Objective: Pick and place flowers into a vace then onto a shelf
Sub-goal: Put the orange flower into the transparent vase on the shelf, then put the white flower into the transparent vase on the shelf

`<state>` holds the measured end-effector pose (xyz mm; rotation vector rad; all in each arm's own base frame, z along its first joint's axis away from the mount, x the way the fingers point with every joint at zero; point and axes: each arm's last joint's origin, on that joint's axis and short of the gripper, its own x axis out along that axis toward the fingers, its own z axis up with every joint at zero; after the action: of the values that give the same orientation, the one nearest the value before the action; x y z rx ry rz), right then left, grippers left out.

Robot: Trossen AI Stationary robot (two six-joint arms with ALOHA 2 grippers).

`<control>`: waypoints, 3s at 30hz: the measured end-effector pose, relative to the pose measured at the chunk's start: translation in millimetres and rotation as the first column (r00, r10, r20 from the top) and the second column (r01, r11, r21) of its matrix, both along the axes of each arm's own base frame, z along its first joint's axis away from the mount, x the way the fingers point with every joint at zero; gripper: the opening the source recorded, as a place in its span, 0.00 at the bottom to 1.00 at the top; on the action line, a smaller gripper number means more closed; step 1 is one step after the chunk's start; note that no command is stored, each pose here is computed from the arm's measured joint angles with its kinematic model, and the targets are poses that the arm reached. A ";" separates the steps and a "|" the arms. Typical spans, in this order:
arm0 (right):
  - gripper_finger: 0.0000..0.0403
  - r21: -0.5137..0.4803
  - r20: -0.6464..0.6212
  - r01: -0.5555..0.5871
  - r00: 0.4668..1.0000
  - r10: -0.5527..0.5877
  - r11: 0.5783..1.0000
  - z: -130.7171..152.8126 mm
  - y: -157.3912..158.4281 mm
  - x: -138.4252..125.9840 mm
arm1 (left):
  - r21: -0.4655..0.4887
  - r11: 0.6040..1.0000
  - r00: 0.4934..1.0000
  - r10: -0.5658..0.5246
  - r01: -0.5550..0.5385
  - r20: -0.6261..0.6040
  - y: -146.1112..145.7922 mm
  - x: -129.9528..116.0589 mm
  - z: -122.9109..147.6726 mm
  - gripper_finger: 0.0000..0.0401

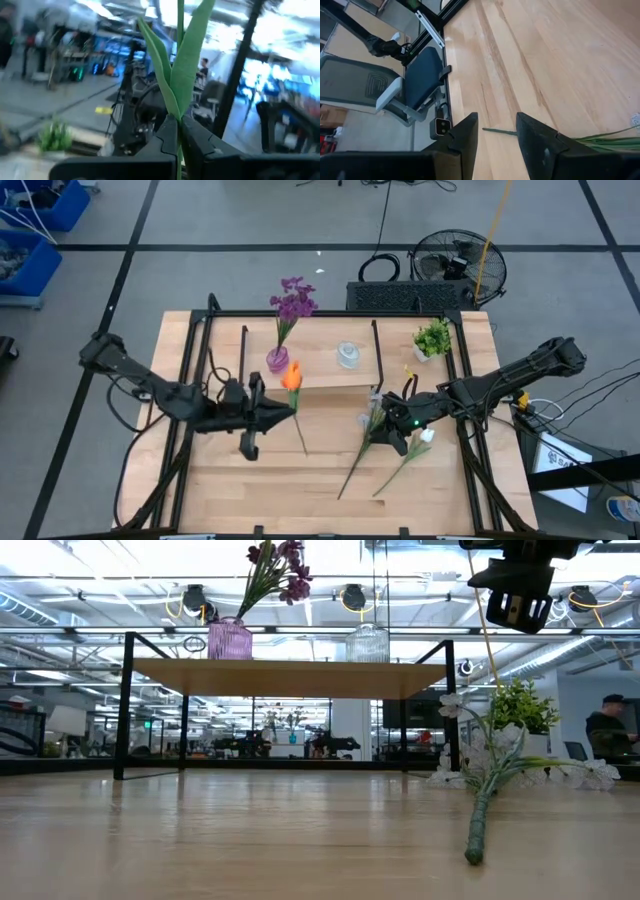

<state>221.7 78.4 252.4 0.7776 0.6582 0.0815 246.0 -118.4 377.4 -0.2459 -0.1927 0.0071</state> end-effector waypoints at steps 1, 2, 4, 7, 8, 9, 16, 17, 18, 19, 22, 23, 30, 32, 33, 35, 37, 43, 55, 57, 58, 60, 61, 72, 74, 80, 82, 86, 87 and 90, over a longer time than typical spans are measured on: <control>0.31 0.000 0.000 0.001 1.000 -0.001 1.000 0.0 0.0 0.0 | 0.047 0.999 1.000 -0.010 0.011 -0.004 1.8 1.9 -0.8 0.02; 0.31 -0.001 0.000 0.001 1.000 -0.001 1.000 0.0 0.0 0.0 | 0.085 0.996 1.000 -0.021 0.021 -0.008 3.1 3.5 -1.8 0.02; 0.31 -0.001 0.000 0.001 1.000 -0.001 1.000 0.0 0.0 0.0 | 0.139 0.990 1.000 -0.030 0.030 -0.001 7.9 10.1 -3.6 0.04; 0.31 -0.012 0.004 0.022 1.000 -0.022 1.000 0.0 -0.6 0.2 | 0.200 0.980 0.999 0.006 -0.014 0.040 15.3 21.2 -5.3 0.08; 0.31 -0.017 0.006 0.037 0.999 -0.037 0.999 0.0 -1.0 0.4 | 0.220 0.975 0.998 0.025 -0.037 0.058 17.7 24.2 -5.4 0.08; 0.31 -0.018 0.007 0.050 0.999 -0.050 0.999 0.0 -1.4 0.5 | 0.244 0.968 0.996 0.046 -0.064 0.081 20.7 27.5 -5.3 0.08; 0.31 -0.023 0.011 0.080 0.997 -0.080 0.997 0.1 -2.7 1.0 | 0.327 0.911 0.963 0.198 -0.249 0.181 51.5 45.4 -4.9 0.04; 0.31 -0.023 0.011 0.080 0.997 -0.080 0.997 0.1 -2.7 1.0 | 0.321 0.909 0.959 0.215 -0.266 0.184 56.2 47.3 -5.5 0.04; 0.31 -0.023 0.010 0.080 0.997 -0.080 0.997 0.1 -2.7 0.9 | 0.318 0.906 0.955 0.229 -0.280 0.188 61.0 49.6 -6.3 0.04; 0.31 -0.023 0.010 0.080 0.997 -0.079 0.997 0.1 -2.7 0.9 | 0.315 0.903 0.950 0.238 -0.293 0.199 65.8 52.2 -7.0 0.03; 0.31 -0.025 0.010 0.079 0.997 -0.079 0.997 0.0 -2.8 0.9 | 0.302 0.896 0.938 0.265 -0.326 0.226 79.6 60.3 -10.7 0.02; 0.31 -0.025 0.010 0.078 0.997 -0.078 0.997 0.0 -2.8 0.9 | 0.303 0.893 0.935 0.271 -0.333 0.229 83.3 62.6 -12.3 0.02; 0.31 -0.026 0.009 0.077 0.997 -0.077 0.997 -0.1 -2.7 0.9 | 0.367 0.839 0.909 0.316 -0.401 0.272 105.7 83.6 -6.5 0.02; 0.31 -0.026 0.009 0.077 0.997 -0.077 0.997 -0.1 -2.7 0.9 | 0.414 0.800 0.897 0.340 -0.435 0.283 110.3 90.0 0.0 0.03; 0.31 -0.026 0.009 0.077 0.997 -0.077 0.997 -0.1 -2.7 0.9 | 0.438 0.779 0.891 0.352 -0.449 0.288 112.5 93.6 3.3 0.03; 0.31 -0.026 0.008 0.077 0.997 -0.077 0.997 -0.2 -2.7 0.9 | 0.477 0.750 0.889 0.370 -0.457 0.270 117.3 99.8 9.9 0.02; 0.31 -0.028 0.009 0.075 0.997 -0.075 0.997 -0.2 -2.7 0.9 | 0.488 0.759 0.902 0.377 -0.430 0.209 121.6 106.1 13.1 0.02; 0.31 -0.032 0.011 0.073 0.997 -0.072 0.997 -0.2 -2.7 0.9 | 0.497 0.789 0.922 0.383 -0.361 0.061 128.0 119.5 5.1 0.02; 0.31 -0.034 0.011 0.071 0.997 -0.071 0.997 -0.2 -2.7 0.9 | 0.462 0.817 0.926 0.377 -0.345 0.025 128.4 119.1 3.7 0.02; 0.31 -0.035 0.012 0.071 0.997 -0.070 0.997 -0.2 -2.7 0.9 | 0.441 0.834 0.927 0.374 -0.333 -0.007 129.8 120.0 0.4 0.02; 0.31 -0.035 0.012 0.071 0.997 -0.070 0.997 -0.2 -2.7 0.9 | 0.431 0.839 0.927 0.375 -0.331 -0.017 131.2 120.1 -0.6 0.02; 0.31 -0.035 0.012 0.071 0.997 -0.070 0.997 -0.2 -2.7 0.9 | 0.405 0.851 0.925 0.378 -0.335 -0.028 134.3 120.1 -1.5 0.06; 0.31 -0.035 0.011 0.071 0.997 -0.070 0.997 -0.2 -2.7 0.9 | 0.395 0.855 0.924 0.380 -0.337 -0.035 136.1 120.0 -2.0 0.08; 0.31 -0.033 0.011 0.066 0.998 -0.066 0.997 -0.2 -2.5 0.8 | 0.266 0.901 0.907 0.391 -0.342 -0.156 153.0 120.0 -13.7 0.21; 0.31 -0.031 0.010 0.066 0.998 -0.065 0.997 -0.2 -2.5 0.8 | 0.252 0.904 0.908 0.390 -0.346 -0.155 153.8 119.8 -13.5 0.21; 0.31 -0.031 0.010 0.063 0.998 -0.063 0.997 -0.2 -2.4 0.8 | 0.214 0.912 0.913 0.383 -0.350 -0.141 153.7 119.8 -12.0 0.22; 0.31 -0.031 0.010 0.064 0.998 -0.063 0.997 -0.2 -2.4 0.8 | 0.212 0.912 0.915 0.383 -0.352 -0.126 153.4 119.7 -10.5 0.22; 0.31 -0.028 0.009 0.064 0.998 -0.064 0.998 -0.2 -2.2 0.7 | 0.204 0.912 0.919 0.380 -0.354 -0.102 152.7 119.6 -8.1 0.22; 0.31 -0.035 0.012 0.061 0.998 -0.061 0.998 -0.2 -2.3 0.7 | 0.200 0.914 0.920 0.378 -0.354 -0.098 152.6 119.6 -7.7 0.22; 0.31 -0.082 0.028 0.038 0.999 -0.036 0.996 -0.1 -2.4 0.8 | 0.173 0.920 0.924 0.371 -0.352 -0.091 151.4 119.6 -7.0 0.22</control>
<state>222.6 76.0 252.3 0.7083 0.6179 0.0305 365.6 33.0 370.5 -0.0520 -0.1137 0.3745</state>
